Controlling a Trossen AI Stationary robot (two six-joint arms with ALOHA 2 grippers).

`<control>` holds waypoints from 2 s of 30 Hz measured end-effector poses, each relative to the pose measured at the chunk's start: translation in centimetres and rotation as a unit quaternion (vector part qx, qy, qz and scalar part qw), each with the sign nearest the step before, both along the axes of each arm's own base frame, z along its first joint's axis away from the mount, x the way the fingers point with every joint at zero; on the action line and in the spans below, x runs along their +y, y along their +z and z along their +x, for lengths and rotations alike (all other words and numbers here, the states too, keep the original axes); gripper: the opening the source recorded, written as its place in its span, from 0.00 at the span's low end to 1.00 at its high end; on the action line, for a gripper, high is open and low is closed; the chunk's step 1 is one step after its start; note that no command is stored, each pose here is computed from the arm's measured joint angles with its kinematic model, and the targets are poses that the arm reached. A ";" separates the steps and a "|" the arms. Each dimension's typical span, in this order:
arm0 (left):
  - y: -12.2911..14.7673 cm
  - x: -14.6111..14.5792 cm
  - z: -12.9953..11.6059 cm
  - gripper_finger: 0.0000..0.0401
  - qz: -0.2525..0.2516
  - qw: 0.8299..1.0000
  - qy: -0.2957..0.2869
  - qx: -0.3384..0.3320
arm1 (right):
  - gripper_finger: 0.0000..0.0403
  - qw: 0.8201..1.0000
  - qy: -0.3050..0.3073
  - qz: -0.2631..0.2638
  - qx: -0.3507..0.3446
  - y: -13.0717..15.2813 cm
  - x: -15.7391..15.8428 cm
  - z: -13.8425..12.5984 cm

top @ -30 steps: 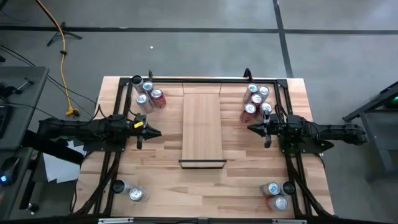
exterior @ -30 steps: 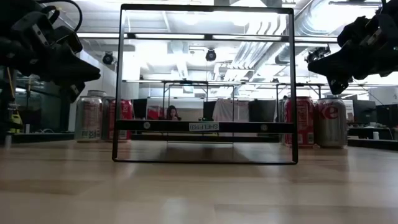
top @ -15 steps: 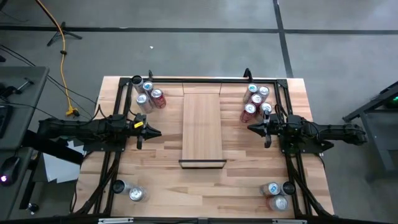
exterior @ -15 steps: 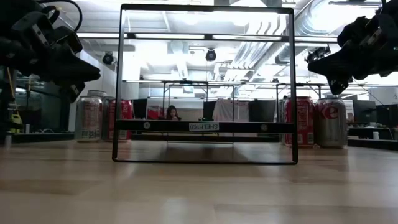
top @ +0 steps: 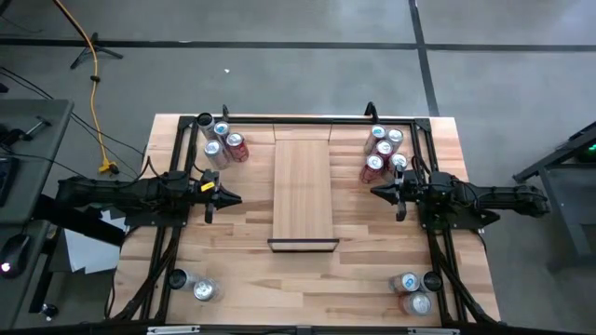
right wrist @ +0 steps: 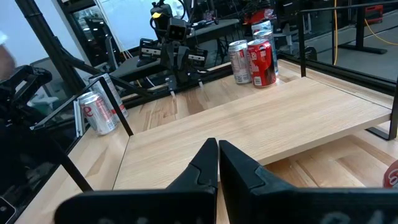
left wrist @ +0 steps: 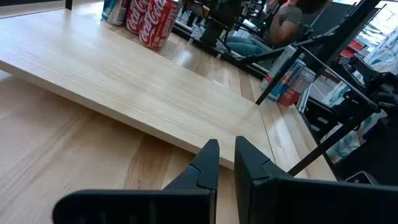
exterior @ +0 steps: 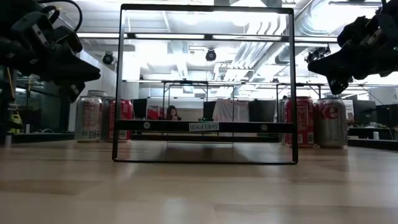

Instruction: Place canned beverage on shelf

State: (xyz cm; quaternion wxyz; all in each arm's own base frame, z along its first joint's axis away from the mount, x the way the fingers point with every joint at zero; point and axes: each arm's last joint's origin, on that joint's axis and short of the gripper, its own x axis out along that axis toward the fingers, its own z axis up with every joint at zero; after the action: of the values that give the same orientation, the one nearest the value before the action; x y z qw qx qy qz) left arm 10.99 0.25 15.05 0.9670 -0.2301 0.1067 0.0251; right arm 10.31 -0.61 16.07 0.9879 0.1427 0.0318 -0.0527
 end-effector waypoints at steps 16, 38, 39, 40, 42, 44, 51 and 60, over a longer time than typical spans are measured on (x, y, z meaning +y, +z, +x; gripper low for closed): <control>0.0 0.0 0.0 0.00 0.000 1.000 0.000 0.000 | 0.00 1.000 0.000 0.000 0.000 0.0 0.0 0.0; 0.0 0.0 0.0 0.00 0.000 1.000 0.000 0.000 | 0.00 1.000 0.000 0.000 0.000 0.0 0.0 0.0; 0.0 0.0 0.0 0.00 0.000 1.000 0.000 0.000 | 0.00 1.000 0.000 0.000 0.000 0.0 0.0 0.0; 0.0 0.0 0.0 0.00 0.000 1.000 0.000 0.000 | 0.00 1.000 0.000 0.000 0.000 0.0 0.0 0.0; 0.0 0.0 0.0 0.00 0.000 1.000 0.000 0.000 | 0.00 1.000 0.000 0.000 0.000 0.0 0.0 0.0; 0.0 0.0 0.0 0.00 0.000 1.000 0.000 0.000 | 0.00 1.000 -0.002 0.000 -0.006 0.1 0.0 0.0; 0.0 0.0 0.0 0.00 0.000 1.000 0.000 0.000 | 0.00 0.948 -0.024 0.245 -0.203 3.3 -0.3 -0.4; 0.0 0.0 0.0 0.00 0.000 1.000 0.000 0.000 | 0.01 0.845 -0.143 0.336 -0.390 7.5 -1.2 -1.7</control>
State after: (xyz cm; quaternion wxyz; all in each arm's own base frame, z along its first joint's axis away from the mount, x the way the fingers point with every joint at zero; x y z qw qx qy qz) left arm 10.99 0.24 15.04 0.9670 -0.2301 0.1068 0.0249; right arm 8.64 -1.85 23.58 0.7918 0.4779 -0.3609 -0.1198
